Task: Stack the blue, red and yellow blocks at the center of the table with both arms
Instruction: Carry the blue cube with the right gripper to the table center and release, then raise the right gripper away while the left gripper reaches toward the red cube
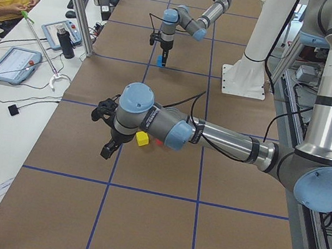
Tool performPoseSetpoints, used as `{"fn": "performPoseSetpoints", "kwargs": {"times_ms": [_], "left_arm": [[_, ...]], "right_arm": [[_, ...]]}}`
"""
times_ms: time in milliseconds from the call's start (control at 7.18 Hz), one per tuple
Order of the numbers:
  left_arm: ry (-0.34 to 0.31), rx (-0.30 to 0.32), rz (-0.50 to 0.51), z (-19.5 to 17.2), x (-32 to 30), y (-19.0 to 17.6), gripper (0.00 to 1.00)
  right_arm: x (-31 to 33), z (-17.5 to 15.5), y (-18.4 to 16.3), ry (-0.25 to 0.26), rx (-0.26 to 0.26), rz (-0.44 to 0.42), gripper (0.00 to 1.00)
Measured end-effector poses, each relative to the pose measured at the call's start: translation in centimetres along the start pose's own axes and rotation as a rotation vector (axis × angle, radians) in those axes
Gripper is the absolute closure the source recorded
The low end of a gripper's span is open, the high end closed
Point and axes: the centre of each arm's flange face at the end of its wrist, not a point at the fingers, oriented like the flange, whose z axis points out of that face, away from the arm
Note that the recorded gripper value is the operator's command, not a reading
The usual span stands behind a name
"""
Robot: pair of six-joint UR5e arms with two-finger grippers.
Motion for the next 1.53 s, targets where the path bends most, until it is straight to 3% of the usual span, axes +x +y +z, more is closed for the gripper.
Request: {"fn": "performPoseSetpoints", "kwargs": {"times_ms": [139, 557, 836, 1115, 1393, 1533], "left_arm": [[0.0, 0.0, 0.0, 0.0, 0.0, 0.0, 0.0], [0.001, 0.0, 0.0, 0.0, 0.0, 0.0, 0.0], [0.001, 0.003, -0.004, -0.1, 0.1, -0.1, 0.0], [0.001, 0.038, -0.074, -0.9, 1.0, -1.1, 0.0], [0.024, 0.102, -0.04, 0.1, 3.4, -2.2, 0.0], [0.053, 0.089, -0.036, 2.1, 5.5, -2.7, 0.0]], "right_arm": [[0.1, 0.5, 0.2, 0.013, 0.01, -0.003, 0.02], [-0.7, 1.0, 1.0, 0.031, 0.048, -0.015, 0.01], [-0.1, -1.1, -0.7, 0.012, 0.074, -0.016, 0.01], [5.0, -5.6, -6.7, -0.023, 0.073, -0.039, 0.0], [15.2, -11.2, -13.5, -0.049, 0.088, -0.132, 0.0], [22.0, -13.8, -16.2, -0.051, 0.1, -0.184, 0.0]]}}
